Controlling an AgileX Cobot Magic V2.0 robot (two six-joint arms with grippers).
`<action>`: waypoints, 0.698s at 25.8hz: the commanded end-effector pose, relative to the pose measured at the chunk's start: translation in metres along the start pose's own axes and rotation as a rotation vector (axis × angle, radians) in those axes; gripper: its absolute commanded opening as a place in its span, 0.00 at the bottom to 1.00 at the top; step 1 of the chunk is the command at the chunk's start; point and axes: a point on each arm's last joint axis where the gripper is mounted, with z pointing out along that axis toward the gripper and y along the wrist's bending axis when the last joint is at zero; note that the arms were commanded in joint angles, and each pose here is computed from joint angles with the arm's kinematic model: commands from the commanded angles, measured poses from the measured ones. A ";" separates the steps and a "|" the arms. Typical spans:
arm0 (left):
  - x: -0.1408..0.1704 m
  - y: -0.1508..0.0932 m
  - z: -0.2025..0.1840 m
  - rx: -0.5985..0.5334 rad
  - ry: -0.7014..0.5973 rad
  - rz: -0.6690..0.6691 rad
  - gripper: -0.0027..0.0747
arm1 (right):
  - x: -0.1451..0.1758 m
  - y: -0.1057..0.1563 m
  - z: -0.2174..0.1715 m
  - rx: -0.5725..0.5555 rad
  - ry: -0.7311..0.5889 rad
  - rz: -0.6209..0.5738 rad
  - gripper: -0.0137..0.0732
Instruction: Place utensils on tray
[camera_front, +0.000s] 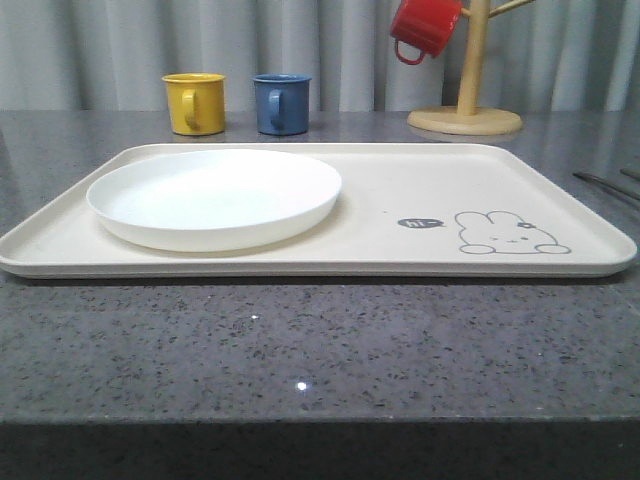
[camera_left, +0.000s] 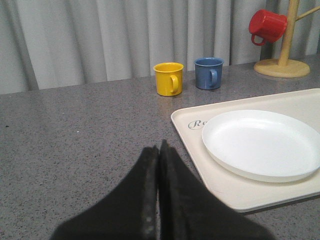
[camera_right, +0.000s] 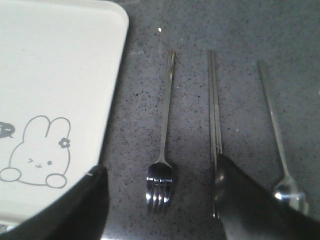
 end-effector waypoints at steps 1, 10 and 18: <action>-0.014 0.001 -0.002 -0.008 -0.084 -0.020 0.01 | -0.025 -0.001 0.015 0.003 -0.039 0.000 0.56; -0.014 0.001 -0.002 -0.008 -0.084 -0.020 0.01 | -0.046 -0.004 0.080 0.006 0.082 0.009 0.49; -0.014 0.001 -0.002 -0.008 -0.084 -0.020 0.01 | -0.045 -0.006 0.124 0.010 0.176 0.015 0.49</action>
